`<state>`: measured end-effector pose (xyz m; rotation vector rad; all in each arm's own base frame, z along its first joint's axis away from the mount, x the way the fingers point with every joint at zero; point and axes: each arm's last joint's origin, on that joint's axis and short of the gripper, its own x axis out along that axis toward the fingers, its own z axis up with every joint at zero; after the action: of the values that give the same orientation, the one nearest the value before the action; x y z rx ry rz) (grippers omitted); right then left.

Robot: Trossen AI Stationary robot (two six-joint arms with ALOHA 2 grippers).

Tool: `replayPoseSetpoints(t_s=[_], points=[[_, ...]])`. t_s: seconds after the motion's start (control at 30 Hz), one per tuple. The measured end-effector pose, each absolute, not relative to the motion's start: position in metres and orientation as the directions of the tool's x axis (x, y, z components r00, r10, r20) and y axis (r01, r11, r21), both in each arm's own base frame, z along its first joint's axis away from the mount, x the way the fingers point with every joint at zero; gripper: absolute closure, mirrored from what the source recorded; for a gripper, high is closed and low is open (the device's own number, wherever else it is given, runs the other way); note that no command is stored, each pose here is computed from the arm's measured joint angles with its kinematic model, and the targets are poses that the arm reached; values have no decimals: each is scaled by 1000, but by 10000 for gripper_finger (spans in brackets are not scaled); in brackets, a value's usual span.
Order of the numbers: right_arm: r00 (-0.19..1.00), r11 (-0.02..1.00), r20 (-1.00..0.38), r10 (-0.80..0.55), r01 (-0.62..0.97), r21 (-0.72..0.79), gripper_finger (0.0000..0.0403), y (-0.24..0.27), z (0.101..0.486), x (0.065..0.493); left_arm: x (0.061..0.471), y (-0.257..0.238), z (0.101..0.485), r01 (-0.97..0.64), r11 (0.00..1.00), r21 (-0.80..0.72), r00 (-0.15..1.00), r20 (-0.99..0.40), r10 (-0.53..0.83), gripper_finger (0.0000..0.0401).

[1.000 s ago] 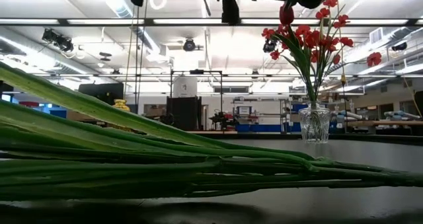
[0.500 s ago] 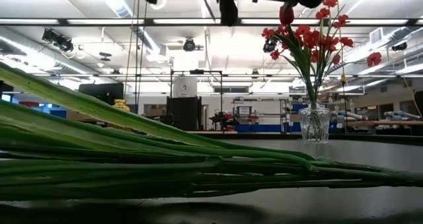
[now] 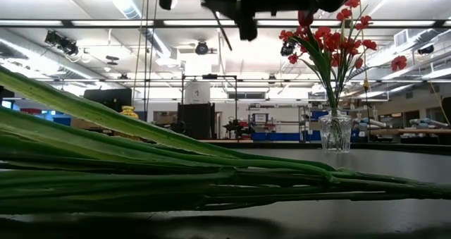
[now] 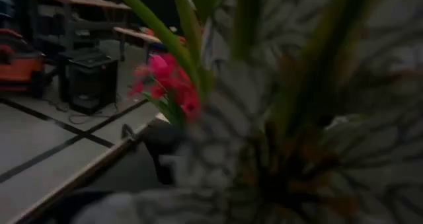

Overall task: Sort flowers into vase by color
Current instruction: Put the top white flower into the yellow vase

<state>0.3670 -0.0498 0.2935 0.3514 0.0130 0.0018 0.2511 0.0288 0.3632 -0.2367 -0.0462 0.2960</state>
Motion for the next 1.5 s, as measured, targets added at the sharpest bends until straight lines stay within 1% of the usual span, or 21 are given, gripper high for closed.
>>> replayPoseSetpoints(t_s=[0.23, 0.33, 0.43, 0.53, 0.67, 0.8, 0.87, 1.0, 1.1, 1.23, 1.33, 1.5], points=[[982, 906, -183, -51, 123, 405, 232, -70, 277, 362, 247, 50, 363, -438, 874, -209, 894, 7, 449, 391], [967, 877, -249, -54, 166, 451, 205, -80, 271, 358, 244, 62, 363, -510, 841, -179, 855, 7, 519, 391], [946, 864, -323, -32, 188, 467, 190, -88, 263, 353, 240, 72, 361, -579, 803, -140, 812, -10, 583, 391], [920, 866, -392, -13, 207, 456, 185, -93, 256, 349, 235, 84, 356, -685, 721, -106, 728, -66, 683, 391], [890, 872, -456, -23, 240, 426, 185, -97, 250, 345, 224, 95, 342, -819, 573, 1, 562, -198, 803, 391], [877, 870, -481, -25, 256, 421, 188, -99, 247, 343, 207, 111, 327, -898, 431, 87, 384, -319, 866, 391], [875, 872, -484, -26, 257, 417, 188, -99, 247, 343, 200, 119, 325, -919, 383, 88, 334, -338, 880, 391], [871, 875, -488, -65, 285, 392, 188, -101, 247, 343, 183, 127, 336, -932, 356, 67, 320, -308, 896, 391], [864, 874, -491, -110, 320, 367, 188, -107, 247, 341, 163, 126, 345, -953, 302, 19, 284, -289, 914, 391], [849, 855, -490, -197, 394, 338, 188, -117, 247, 338, 139, 126, 354, -972, 234, -9, 228, -263, 938, 391], [849, 844, -477, -228, 416, 338, 188, -127, 248, 335, 133, 128, 358, -969, 245, -33, 245, -246, 938, 391], [845, 830, -468, -259, 442, 340, 189, -140, 249, 331, 135, 132, 355, -964, 262, -36, 262, -273, 926, 392]])
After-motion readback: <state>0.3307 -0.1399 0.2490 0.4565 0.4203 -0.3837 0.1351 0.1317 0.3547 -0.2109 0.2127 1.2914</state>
